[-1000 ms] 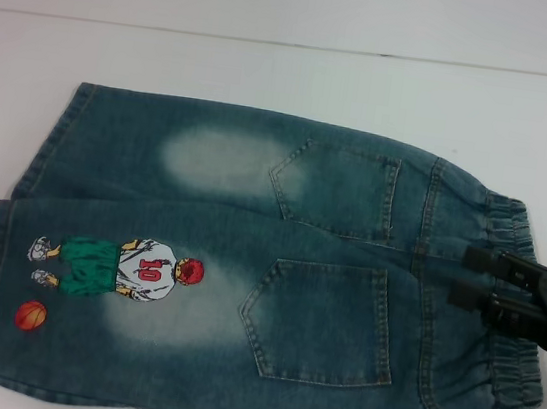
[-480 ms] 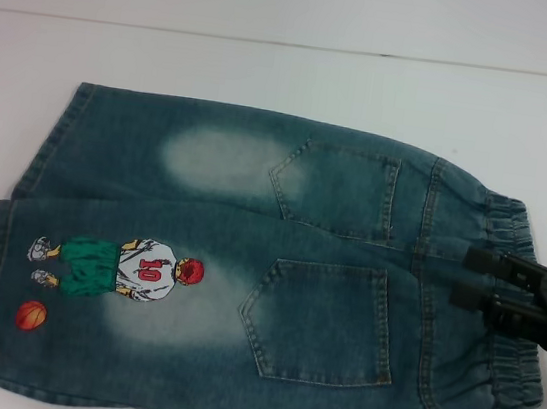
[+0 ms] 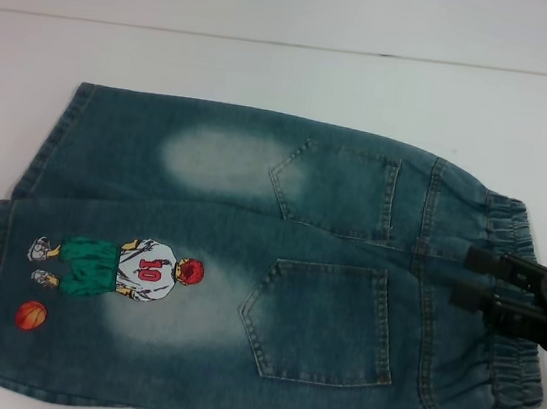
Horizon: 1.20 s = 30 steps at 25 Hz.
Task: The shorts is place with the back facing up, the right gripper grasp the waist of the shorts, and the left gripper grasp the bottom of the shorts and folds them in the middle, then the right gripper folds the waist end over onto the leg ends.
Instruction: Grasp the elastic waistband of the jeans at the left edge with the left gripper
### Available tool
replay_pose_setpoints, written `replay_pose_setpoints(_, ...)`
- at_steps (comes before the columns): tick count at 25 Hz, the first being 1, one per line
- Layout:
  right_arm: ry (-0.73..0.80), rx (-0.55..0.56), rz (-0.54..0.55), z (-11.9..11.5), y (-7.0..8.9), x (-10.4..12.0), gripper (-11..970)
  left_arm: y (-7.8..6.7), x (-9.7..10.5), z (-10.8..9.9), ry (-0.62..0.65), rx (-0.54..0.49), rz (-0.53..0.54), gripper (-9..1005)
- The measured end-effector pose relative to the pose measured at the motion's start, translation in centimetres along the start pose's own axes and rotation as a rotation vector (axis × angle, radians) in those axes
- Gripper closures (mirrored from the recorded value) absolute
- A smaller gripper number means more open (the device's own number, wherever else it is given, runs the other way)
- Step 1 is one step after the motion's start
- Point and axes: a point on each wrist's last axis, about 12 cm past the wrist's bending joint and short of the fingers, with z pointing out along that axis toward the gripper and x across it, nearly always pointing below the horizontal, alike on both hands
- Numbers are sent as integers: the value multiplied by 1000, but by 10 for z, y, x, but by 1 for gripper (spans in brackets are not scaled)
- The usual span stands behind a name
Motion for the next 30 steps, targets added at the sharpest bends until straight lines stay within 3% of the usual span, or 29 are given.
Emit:
replay_pose_setpoints(13, -14, -5, 2, -2, 1, -1, 87, 4, 1, -3, 20, -39, -10, 92)
replay_pose_setpoints(30, -23, -8, -2, -5, 1, -3, 88, -4, -1, 6, 36, 12, 4, 94)
